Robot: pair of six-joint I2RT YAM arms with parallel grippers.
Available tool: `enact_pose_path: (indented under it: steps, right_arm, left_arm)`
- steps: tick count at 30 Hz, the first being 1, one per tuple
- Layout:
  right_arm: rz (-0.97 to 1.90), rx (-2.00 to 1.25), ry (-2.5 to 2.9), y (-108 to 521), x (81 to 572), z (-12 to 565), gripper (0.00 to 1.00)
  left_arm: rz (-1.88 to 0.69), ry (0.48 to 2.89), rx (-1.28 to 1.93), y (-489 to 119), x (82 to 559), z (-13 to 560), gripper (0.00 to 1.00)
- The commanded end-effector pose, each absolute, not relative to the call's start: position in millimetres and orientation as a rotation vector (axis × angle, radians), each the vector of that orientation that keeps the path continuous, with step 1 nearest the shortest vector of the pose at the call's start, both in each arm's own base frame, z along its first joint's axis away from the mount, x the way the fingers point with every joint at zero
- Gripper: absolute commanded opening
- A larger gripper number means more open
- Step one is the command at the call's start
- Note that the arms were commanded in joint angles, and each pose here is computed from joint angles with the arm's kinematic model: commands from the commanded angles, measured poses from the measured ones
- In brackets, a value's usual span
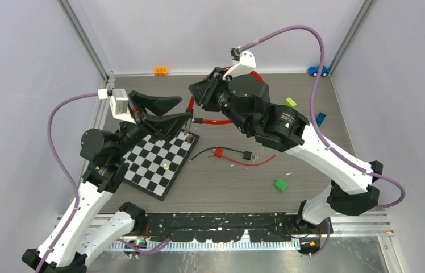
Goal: Lock with the key
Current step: Lock the lock.
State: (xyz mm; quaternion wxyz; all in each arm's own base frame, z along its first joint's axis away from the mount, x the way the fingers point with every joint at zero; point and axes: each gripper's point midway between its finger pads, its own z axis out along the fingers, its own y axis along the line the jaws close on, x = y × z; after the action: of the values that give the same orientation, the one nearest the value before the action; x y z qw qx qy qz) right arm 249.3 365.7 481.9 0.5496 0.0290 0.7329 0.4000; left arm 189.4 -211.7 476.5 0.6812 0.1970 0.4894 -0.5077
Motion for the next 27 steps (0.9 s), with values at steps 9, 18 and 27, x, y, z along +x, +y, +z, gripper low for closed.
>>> enact_pose_path:
  steps: [9,18,27]
  right_arm:
    - [0.892,0.059,1.696,356,253,497,0.01]
    - [0.881,0.067,1.684,353,255,501,0.01]
    - [0.886,0.049,1.707,361,255,493,0.01]
  left_arm:
    - [-0.969,1.268,0.676,-226,206,460,0.64]
    - [-0.911,1.394,0.753,-230,219,427,0.51]
    - [-0.882,1.407,0.752,-235,229,430,0.48]
